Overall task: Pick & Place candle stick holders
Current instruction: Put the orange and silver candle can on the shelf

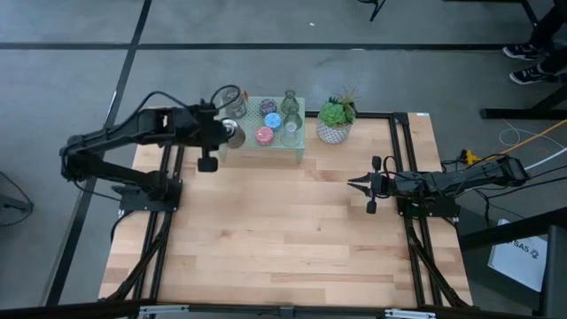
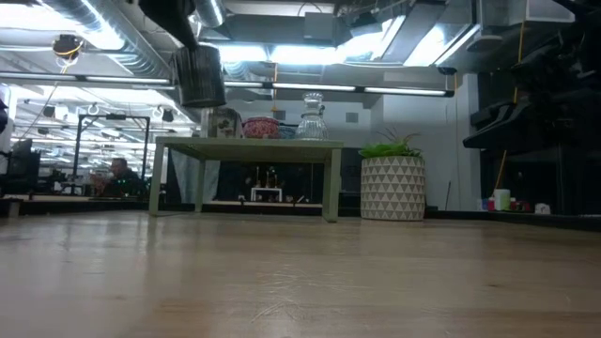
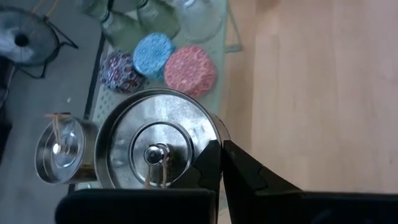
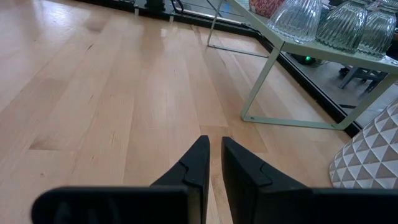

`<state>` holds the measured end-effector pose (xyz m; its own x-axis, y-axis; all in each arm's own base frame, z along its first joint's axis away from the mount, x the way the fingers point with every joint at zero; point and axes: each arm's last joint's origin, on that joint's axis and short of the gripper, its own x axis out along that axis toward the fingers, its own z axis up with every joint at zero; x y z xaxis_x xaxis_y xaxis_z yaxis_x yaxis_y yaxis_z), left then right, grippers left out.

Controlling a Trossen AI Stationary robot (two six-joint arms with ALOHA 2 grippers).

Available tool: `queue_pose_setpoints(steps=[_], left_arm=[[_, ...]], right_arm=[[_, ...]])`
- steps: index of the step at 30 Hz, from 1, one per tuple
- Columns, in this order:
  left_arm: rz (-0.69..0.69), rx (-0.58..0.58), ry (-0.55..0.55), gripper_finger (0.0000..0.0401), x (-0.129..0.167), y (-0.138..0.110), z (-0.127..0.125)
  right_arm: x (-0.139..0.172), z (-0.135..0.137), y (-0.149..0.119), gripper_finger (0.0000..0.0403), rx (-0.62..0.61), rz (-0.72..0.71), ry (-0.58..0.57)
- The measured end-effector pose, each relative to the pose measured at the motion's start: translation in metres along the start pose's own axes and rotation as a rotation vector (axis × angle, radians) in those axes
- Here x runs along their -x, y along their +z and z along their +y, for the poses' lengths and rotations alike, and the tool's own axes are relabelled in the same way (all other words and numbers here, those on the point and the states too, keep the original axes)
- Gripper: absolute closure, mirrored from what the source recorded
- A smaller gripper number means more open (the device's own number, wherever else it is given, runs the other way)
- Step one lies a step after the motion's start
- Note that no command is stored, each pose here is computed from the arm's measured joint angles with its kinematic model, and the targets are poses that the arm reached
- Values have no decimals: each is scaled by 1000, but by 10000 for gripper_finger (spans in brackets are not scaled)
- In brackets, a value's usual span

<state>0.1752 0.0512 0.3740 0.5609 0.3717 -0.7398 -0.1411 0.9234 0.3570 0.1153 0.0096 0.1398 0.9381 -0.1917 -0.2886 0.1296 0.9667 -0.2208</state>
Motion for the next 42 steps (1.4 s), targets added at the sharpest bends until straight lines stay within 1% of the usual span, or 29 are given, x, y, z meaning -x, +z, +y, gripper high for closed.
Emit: queue_pose_setpoints(steps=[8, 12, 17, 23, 26, 34, 42], left_arm=[[70, 67, 0, 398, -18, -9, 19], [98, 103, 0, 398, -29, -9, 28], [117, 124, -19, 398, -43, -8, 35], [170, 147, -31, 398, -59, -9, 42], [175, 146, -33, 398, -63, -9, 43], [136, 142, -16, 396, -64, -5, 46], [137, 148, -16, 370, -64, -5, 46]], right_arm=[[0, 0, 0, 359, 0, 0, 0], [0, 0, 0, 359, 0, 0, 0], [0, 0, 0, 359, 0, 0, 0], [0, 0, 0, 359, 0, 0, 0], [0, 0, 0, 359, 0, 0, 0], [0, 0, 0, 359, 0, 0, 0], [0, 0, 0, 359, 0, 0, 0]])
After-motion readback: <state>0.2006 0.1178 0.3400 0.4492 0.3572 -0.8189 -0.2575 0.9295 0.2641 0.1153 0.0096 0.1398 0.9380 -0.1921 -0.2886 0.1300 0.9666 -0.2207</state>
